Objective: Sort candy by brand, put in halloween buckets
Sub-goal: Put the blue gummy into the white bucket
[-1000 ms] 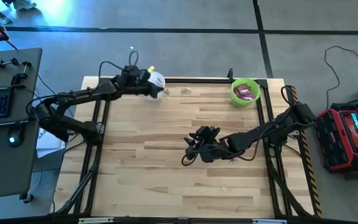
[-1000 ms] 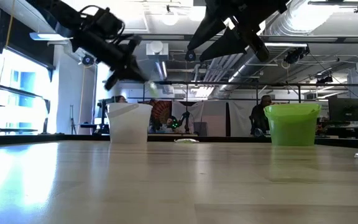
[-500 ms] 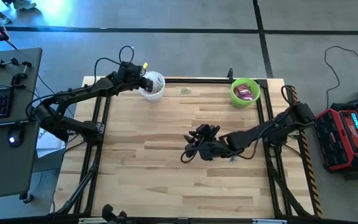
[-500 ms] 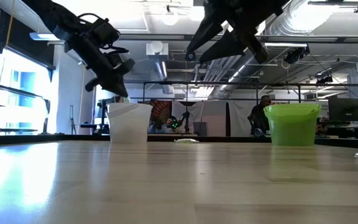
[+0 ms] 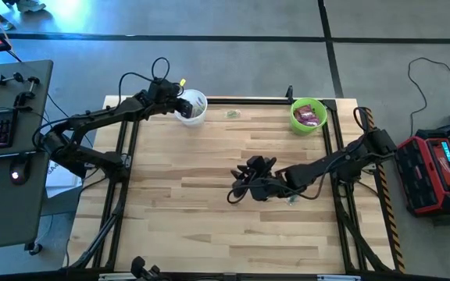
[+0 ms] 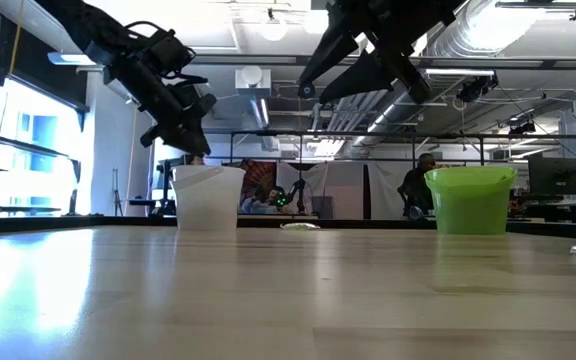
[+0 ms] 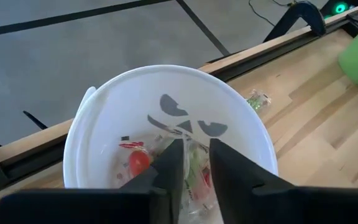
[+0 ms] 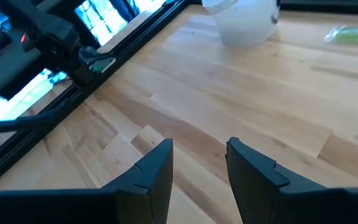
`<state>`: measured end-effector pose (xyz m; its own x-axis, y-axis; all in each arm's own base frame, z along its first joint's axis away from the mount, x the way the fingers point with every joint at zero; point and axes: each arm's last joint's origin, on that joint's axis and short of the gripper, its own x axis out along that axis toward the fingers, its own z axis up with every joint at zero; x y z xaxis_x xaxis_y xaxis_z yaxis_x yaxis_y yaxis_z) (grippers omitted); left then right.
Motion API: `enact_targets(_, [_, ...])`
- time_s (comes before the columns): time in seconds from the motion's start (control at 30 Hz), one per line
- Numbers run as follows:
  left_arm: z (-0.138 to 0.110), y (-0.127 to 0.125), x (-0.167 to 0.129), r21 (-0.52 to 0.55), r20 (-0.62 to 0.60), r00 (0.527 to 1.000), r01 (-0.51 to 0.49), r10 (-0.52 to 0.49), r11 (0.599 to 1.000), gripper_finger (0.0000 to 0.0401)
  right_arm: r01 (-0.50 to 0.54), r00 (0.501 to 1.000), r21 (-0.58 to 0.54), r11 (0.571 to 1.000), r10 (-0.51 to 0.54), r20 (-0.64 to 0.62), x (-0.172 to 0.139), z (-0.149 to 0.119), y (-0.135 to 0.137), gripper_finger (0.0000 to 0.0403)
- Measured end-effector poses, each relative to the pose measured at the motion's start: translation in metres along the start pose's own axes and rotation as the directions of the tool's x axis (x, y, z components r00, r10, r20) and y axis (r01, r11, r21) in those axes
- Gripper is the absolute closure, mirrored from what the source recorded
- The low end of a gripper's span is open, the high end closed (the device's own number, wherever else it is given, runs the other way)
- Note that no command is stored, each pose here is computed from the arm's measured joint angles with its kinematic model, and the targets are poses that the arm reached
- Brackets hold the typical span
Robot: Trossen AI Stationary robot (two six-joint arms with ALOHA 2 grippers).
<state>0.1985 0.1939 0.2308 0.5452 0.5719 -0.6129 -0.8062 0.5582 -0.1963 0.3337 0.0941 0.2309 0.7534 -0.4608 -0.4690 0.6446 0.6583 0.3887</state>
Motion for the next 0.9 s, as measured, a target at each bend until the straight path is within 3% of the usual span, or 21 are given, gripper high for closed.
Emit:
enact_targets(0.23, [0.002, -0.004, -0.007, 0.022, 0.024, 1.000, 0.016, -0.016, 1.000, 0.0283, -0.033, 0.998, 0.030, 0.999, 0.035, -0.056, 0.001, -0.001, 0.000, 0.0268])
enact_targets(0.47, [0.008, -0.020, -0.032, 0.089, 0.119, 0.992, 0.017, -0.028, 0.996, 0.0289, 0.010, 0.996, 0.102, 0.995, -0.001, -0.086, 0.000, -0.005, -0.004, 0.0295])
enact_targets(0.77, [0.002, -0.060, -0.062, 0.174, 0.191, 0.969, 0.126, -0.159, 0.977, 0.0334, 0.253, 0.944, 0.172, 0.952, -0.204, -0.259, -0.016, -0.028, -0.026, 0.0393])
enact_targets(0.9, [-0.008, -0.080, -0.068, 0.198, 0.172, 0.961, 0.183, -0.218, 0.963, 0.0352, 0.334, 0.897, 0.191, 0.923, -0.249, -0.365, -0.030, -0.039, -0.030, 0.0387])
